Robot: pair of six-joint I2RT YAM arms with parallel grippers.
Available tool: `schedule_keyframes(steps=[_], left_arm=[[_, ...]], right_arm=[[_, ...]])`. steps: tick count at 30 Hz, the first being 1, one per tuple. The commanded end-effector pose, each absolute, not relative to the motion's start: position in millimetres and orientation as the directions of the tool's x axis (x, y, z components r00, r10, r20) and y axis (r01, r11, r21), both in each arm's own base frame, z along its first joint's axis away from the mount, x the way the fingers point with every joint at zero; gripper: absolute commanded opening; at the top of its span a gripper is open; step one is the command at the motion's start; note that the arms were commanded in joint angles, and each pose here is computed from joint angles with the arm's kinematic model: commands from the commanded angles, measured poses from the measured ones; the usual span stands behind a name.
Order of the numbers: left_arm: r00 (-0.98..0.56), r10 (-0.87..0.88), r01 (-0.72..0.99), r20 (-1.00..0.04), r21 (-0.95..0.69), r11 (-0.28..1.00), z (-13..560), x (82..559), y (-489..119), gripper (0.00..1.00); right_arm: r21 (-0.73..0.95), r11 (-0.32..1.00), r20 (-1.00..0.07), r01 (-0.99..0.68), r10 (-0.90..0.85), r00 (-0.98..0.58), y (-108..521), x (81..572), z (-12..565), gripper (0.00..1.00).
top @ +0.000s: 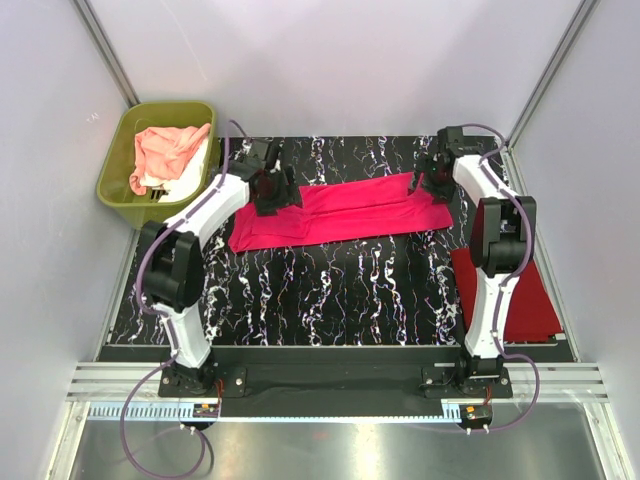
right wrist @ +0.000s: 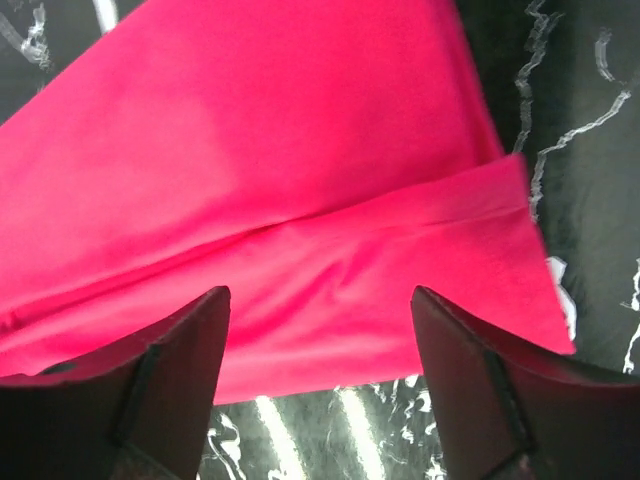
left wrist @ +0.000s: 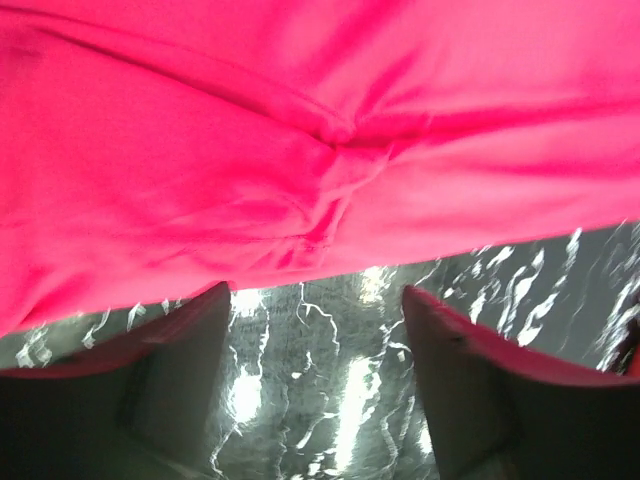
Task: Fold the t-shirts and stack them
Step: Fold the tshirt
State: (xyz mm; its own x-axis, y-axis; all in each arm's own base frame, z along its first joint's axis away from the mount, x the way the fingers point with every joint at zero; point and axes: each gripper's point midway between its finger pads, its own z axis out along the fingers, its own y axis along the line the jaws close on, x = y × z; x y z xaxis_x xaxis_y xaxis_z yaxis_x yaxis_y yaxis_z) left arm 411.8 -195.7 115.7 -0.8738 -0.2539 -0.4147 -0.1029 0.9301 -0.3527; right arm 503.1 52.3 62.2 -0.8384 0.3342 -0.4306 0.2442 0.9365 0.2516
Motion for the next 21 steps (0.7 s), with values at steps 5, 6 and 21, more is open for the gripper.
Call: schedule_keyframes(steps=[5, 6, 21], left_arm=[[-0.754, -0.537, -0.426, -0.378, -0.34, 0.838, 130, 408, -168, 0.75], [-0.748, -0.559, -0.455, -0.358, -0.337, 0.824, 123, 409, -168, 0.75], [-0.663, -0.673, -0.63, -0.329, -0.241, 0.738, 99, 445, -157, 0.83]], right_arm=[[0.185, 0.983, -0.538, -0.012, 0.091, -0.838, 111, 530, 98, 0.88], [0.16, 0.983, -0.558, -0.085, 0.019, -0.83, 119, 535, 104, 0.9], [0.037, 0.703, -0.639, -0.71, -0.53, -0.557, 201, 501, 91, 0.99]])
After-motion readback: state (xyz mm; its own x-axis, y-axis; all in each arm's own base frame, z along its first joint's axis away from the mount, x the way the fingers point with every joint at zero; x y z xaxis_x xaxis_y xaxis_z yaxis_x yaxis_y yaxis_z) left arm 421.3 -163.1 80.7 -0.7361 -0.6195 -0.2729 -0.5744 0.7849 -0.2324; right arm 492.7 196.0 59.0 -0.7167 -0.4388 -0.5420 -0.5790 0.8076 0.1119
